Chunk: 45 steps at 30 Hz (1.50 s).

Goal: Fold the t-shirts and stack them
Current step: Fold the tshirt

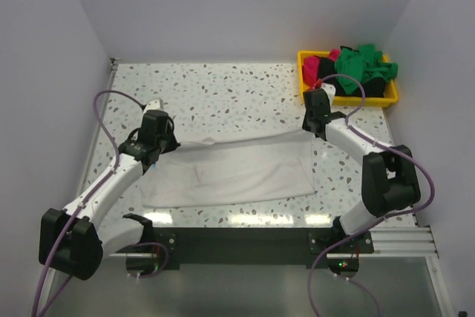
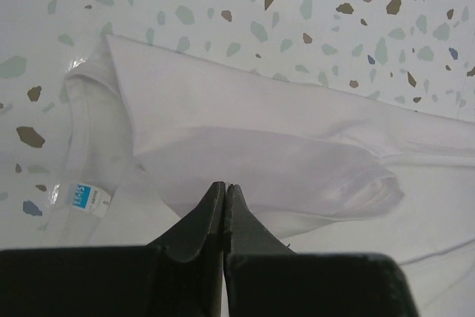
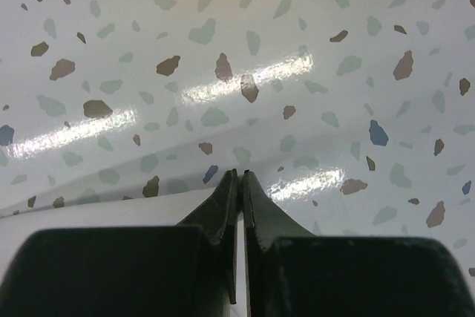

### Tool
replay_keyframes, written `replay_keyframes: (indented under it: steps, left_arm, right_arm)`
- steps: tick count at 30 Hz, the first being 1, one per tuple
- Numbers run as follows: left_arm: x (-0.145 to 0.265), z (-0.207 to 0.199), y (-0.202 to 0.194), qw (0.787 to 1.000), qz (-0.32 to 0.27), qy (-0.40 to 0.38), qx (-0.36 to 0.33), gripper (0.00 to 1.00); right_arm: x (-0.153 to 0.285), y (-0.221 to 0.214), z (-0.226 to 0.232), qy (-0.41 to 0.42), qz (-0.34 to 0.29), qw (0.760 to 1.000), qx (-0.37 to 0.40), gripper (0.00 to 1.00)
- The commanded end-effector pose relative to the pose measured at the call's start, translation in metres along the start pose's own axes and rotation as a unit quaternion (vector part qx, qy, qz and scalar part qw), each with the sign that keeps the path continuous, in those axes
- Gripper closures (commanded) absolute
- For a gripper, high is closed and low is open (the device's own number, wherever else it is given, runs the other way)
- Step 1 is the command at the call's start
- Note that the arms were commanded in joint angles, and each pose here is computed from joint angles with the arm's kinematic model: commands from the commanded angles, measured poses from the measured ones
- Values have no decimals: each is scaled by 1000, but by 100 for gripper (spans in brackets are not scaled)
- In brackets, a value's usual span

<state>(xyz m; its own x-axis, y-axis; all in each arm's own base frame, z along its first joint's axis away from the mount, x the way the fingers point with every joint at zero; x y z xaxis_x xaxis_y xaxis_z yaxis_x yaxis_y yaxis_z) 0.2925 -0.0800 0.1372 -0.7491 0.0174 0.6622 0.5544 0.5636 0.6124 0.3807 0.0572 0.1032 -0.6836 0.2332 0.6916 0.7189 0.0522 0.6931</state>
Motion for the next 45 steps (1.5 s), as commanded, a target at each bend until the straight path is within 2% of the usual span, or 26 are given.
replay_keyframes:
  steps: [1, 11, 15, 25, 26, 27, 28, 29, 30, 32, 33, 34, 35, 36, 39, 40, 41, 43, 45]
  left_arm:
    - [10, 17, -13, 999, 19, 37, 20, 100]
    - [25, 37, -32, 998, 37, 51, 29, 100]
    - [26, 37, -46, 998, 56, 20, 30, 100]
    - [21, 76, -70, 987, 66, 119, 83, 100]
    - [22, 77, -71, 986, 68, 123, 85, 98]
    - [23, 77, -72, 986, 70, 126, 88, 85]
    - [24, 78, -72, 985, 73, 127, 89, 82]
    - [27, 77, -72, 985, 75, 126, 89, 80]
    - [29, 77, -73, 985, 79, 124, 90, 72]
    - [35, 76, -76, 985, 88, 119, 92, 63]
    - [38, 75, -75, 985, 90, 114, 93, 57]
    - [40, 73, -77, 985, 97, 106, 96, 52]
    - [44, 71, -77, 985, 97, 101, 100, 46]
    - [45, 69, -76, 985, 97, 96, 102, 32]
    - [47, 61, -68, 988, 85, 76, 104, 8]
    - [46, 51, -61, 989, 78, 57, 107, 3]
    - [44, 47, -59, 991, 77, 48, 102, 0]
    - [38, 33, -51, 992, 69, 22, 103, 0]
    - [26, 29, -54, 992, 80, 20, 97, 0]
  right_arm:
    - [13, 2, 0, 20, -14, 1000, 3, 100]
    - [26, -23, -3, 36, -1, 999, -1, 100]
    - [28, -37, -5, 38, 12, 999, 1, 100]
    - [28, -78, 0, 58, 62, 996, -5, 100]
    - [28, -87, -1, 56, 73, 996, -5, 99]
    - [30, -92, 1, 63, 81, 995, -10, 98]
    - [34, -95, 1, 66, 87, 994, -18, 94]
    - [35, -96, 0, 65, 86, 994, -16, 80]
    - [38, -95, -1, 67, 86, 994, -21, 74]
    - [49, -90, -2, 73, 83, 993, -32, 65]
    - [53, -89, -1, 80, 83, 993, -32, 54]
    - [62, -88, -3, 86, 84, 992, -33, 24]
    - [66, -84, -4, 88, 79, 992, -34, 13]
    - [70, -82, -5, 91, 76, 992, -37, 1]
    - [84, -66, -3, 116, 46, 991, -43, 1]
    - [87, -58, 0, 129, 32, 990, -39, 1]
    - [91, -52, 7, 155, 24, 987, -37, 1]
    - [91, -40, 20, 191, 2, 981, -32, 1]
    - [85, -41, 37, 232, 14, 972, -29, 1]
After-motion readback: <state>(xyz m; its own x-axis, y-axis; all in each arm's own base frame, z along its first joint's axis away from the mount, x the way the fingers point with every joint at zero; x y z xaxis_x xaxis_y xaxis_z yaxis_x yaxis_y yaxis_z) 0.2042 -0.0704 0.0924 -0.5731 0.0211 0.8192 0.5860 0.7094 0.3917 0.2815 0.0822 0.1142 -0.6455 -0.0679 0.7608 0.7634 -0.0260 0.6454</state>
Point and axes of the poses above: each gripper's point midway between its finger pads, its own x axis back along the fingers, its own z axis along the line the jaws close on, y = z × x, the point moved 2 cm from there along x, back along the fingers, and after that the axes turned 15 degrees about x, right-handed, at the moved point
